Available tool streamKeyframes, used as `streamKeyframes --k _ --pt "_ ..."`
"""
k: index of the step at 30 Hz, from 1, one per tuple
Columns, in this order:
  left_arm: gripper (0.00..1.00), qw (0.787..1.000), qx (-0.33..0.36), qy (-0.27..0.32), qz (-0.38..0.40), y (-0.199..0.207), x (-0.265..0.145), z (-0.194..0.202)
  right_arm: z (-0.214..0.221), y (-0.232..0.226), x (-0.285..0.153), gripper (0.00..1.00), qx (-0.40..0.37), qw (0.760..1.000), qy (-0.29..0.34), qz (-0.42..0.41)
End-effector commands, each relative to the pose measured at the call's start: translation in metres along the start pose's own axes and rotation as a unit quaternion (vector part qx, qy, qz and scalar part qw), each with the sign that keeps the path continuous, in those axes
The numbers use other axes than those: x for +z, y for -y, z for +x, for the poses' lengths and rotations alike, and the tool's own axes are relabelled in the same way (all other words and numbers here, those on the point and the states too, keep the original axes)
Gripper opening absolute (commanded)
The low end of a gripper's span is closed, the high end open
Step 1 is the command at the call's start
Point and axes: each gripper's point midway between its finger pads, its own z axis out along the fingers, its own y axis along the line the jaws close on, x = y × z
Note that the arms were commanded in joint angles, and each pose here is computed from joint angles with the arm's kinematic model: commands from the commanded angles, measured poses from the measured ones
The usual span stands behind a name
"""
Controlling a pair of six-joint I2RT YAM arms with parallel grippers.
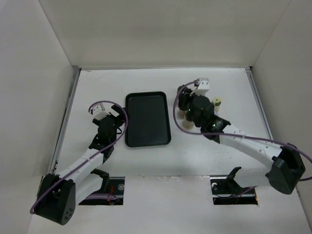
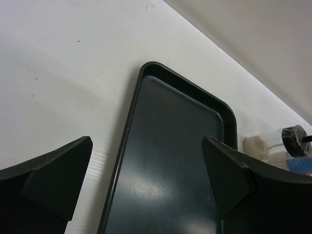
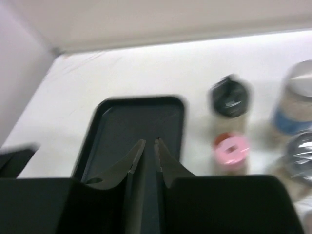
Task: Organize the condiment bottles
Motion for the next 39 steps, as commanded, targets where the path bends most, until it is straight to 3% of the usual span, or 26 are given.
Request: streamKeyframes --k 1,3,8,15,26,31,36,39 --pt "1.0 0.999 -0.016 0.034 0.031 0.009 -0.005 -0.014 -0.011 0.057 0.024 0.28 0.004 0.994 -0.014 0.113" --pt "1.0 0.998 -0.021 0.039 0.034 0.008 -0.005 -0.015 -0.017 0.09 0.04 0.46 -0.004 0.987 -0.01 0.16" --pt "1.0 0.998 -0.022 0.025 0.05 0.014 -0.007 -0.006 -0.028 0.165 0.078 0.8 -0.024 0.97 -0.018 0.242" --pt "1.0 0.998 -0.03 0.016 0.055 0.014 -0.005 0.0 -0.016 0.2 0.114 0.91 -0.025 0.966 -0.059 0.25" --pt "1.0 0.998 -0.031 0.012 0.05 0.01 -0.001 0.004 0.013 0.202 0.133 0.85 -0.023 0.968 -0.097 0.233" --pt "1.0 0.998 -0.031 0.007 0.053 0.012 -0.001 0.006 0.013 0.205 0.135 0.61 -0.021 0.966 -0.091 0.241" --pt "1.0 0.998 -0.032 0.009 0.05 0.009 -0.001 0.006 -0.06 0.2 0.114 0.45 -0.013 0.965 0.027 0.261" --pt "1.0 0.998 -0.034 0.016 0.055 0.012 -0.003 0.002 -0.117 0.181 0.092 0.43 0.002 0.965 0.109 0.24"
